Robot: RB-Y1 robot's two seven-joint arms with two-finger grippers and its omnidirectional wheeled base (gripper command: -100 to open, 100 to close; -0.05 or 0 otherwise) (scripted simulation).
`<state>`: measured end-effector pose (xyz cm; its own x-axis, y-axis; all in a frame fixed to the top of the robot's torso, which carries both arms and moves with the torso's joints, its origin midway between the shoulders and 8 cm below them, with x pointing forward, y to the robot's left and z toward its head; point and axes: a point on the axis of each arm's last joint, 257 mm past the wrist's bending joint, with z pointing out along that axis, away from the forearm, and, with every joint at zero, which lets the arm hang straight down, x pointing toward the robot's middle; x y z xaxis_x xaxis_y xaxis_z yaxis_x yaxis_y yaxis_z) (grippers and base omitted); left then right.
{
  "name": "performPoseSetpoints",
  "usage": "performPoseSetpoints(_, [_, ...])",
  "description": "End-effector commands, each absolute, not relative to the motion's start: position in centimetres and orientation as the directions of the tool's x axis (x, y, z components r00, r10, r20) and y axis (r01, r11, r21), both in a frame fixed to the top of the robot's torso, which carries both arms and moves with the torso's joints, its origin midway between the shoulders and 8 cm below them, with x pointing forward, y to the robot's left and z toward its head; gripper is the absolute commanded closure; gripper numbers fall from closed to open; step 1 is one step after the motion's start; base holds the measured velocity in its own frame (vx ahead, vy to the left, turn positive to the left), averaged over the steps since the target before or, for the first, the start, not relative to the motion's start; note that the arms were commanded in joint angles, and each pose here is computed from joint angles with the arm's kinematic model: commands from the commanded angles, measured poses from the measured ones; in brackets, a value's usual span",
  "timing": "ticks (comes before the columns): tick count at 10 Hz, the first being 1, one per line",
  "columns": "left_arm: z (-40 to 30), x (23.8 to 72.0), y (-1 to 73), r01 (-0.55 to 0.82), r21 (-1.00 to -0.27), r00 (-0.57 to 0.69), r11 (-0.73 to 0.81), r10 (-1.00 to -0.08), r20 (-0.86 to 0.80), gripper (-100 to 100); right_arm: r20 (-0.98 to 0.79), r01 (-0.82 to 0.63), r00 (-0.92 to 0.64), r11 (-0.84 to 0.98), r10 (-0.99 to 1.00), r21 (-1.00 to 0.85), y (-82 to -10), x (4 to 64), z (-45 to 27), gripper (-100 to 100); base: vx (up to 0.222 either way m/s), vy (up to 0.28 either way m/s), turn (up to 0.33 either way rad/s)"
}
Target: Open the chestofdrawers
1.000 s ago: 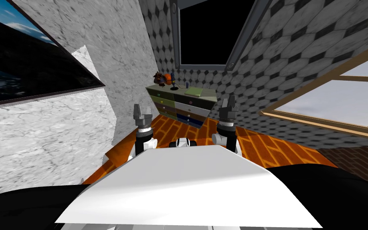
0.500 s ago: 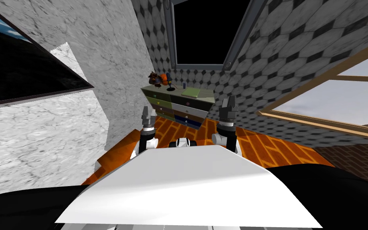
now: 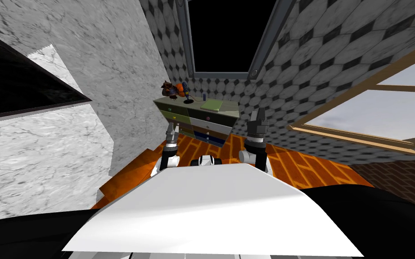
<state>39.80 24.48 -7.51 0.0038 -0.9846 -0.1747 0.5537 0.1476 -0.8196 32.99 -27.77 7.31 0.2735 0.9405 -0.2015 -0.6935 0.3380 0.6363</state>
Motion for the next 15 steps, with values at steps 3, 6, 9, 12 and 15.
performPoseSetpoints(3, [-11.1, 41.8, 24.2, 0.482, -0.863, -0.013, 0.152, -0.983, -0.181, -100, -0.201, -0.693, 0.273, 0.338, 0.941, 0.636, -27.8, 33.0, 7.3, 0, 0.082, -0.070, -0.043])
performPoseSetpoints(6, [-14.1, 43.1, 23.9, 0.423, -0.894, -0.025, 0.150, -0.984, -0.177, -100, -0.201, -0.694, 0.273, 0.338, 0.941, 0.636, -27.8, 33.0, 7.3, 0, 0.090, -0.078, -0.050])
performPoseSetpoints(9, [-16.7, 44.1, 23.6, 0.372, -0.916, -0.036, 0.150, -0.984, -0.176, -100, -0.201, -0.694, 0.273, 0.338, 0.941, 0.636, -27.8, 33.0, 7.3, 0, 0.105, -0.093, -0.045])
performPoseSetpoints(12, [-19.5, 45.1, 23.1, 0.315, -0.937, -0.050, 0.151, -0.983, -0.175, -100, -0.202, -0.694, 0.274, 0.338, 0.941, 0.636, -27.8, 33.0, 7.3, 0, 0.096, -0.067, -0.051])
performPoseSetpoints(15, [-22.4, 45.9, 22.5, 0.253, -0.956, -0.065, 0.149, -0.983, -0.171, -100, -0.201, -0.694, 0.274, 0.338, 0.941, 0.636, -27.8, 33.0, 7.3, 0, 0.114, -0.088, -0.046])
